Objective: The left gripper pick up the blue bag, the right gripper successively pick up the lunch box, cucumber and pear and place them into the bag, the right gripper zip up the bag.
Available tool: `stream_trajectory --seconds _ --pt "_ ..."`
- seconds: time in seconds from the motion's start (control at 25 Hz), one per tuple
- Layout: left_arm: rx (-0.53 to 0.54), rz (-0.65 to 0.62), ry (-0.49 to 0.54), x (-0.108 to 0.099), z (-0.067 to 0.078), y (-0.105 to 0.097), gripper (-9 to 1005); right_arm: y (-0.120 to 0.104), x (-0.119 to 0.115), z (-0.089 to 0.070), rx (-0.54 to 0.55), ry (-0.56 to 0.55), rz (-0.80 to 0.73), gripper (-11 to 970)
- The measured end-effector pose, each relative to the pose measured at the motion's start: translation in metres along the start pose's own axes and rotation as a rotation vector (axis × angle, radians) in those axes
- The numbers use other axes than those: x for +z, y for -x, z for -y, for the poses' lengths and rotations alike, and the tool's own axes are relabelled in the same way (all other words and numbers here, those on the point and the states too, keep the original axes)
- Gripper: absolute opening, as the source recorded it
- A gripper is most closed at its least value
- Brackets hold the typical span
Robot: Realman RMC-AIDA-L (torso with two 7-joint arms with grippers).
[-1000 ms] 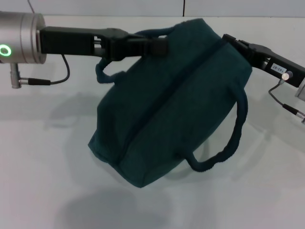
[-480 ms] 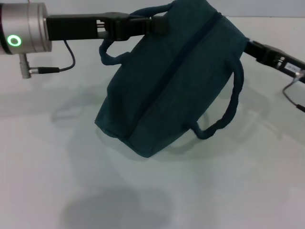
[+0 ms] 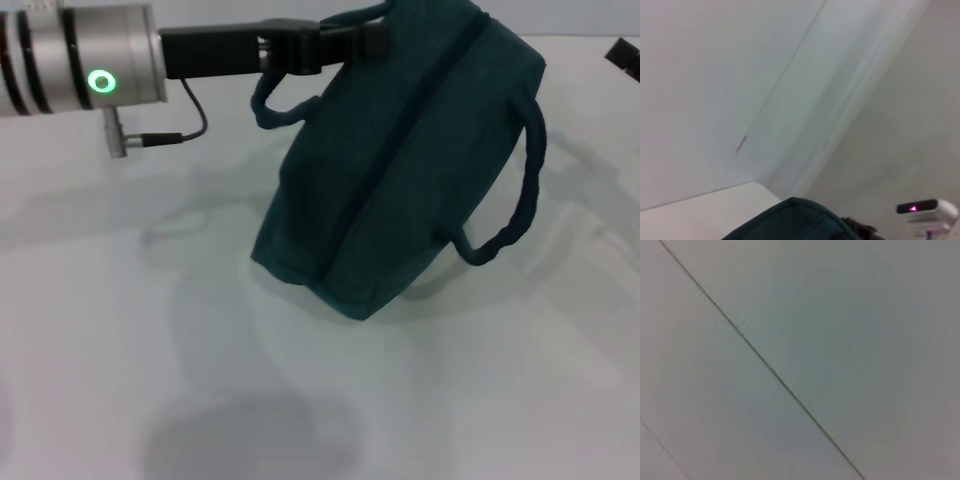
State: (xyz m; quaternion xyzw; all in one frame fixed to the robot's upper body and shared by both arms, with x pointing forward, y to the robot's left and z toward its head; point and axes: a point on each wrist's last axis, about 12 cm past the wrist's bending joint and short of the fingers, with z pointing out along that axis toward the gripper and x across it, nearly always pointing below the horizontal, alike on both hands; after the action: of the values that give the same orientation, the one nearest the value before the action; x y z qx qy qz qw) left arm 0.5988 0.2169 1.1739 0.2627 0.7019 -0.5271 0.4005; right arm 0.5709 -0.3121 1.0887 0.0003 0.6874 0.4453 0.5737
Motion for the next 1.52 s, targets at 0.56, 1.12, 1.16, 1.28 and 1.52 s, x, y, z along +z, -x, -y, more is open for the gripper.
stream_trajectory --seconds 0.56,1.12,1.16,1.28,1.52 --pt "-0.057 -0.024 0.137 0.018 -0.024 -0.025 93 -0.002 -0.007 -0.002 -0.004 0.023 -0.005 776" --pt "0.039 0.166 0.006 -0.018 -0.009 0.002 562 -0.001 -0.007 -0.014 -0.062 0.133 -0.026 782" --pt "0.056 0.175 -0.010 -0.023 -0.006 0.005 610 0.000 -0.007 -0.019 -0.091 0.184 -0.024 782" --pt "0.133 0.168 -0.084 -0.043 0.008 0.011 752 0.002 -0.007 -0.036 -0.182 0.325 -0.026 782" --pt "0.247 0.125 -0.201 -0.070 0.027 -0.003 872 -0.006 -0.004 -0.069 -0.409 0.609 -0.120 782"
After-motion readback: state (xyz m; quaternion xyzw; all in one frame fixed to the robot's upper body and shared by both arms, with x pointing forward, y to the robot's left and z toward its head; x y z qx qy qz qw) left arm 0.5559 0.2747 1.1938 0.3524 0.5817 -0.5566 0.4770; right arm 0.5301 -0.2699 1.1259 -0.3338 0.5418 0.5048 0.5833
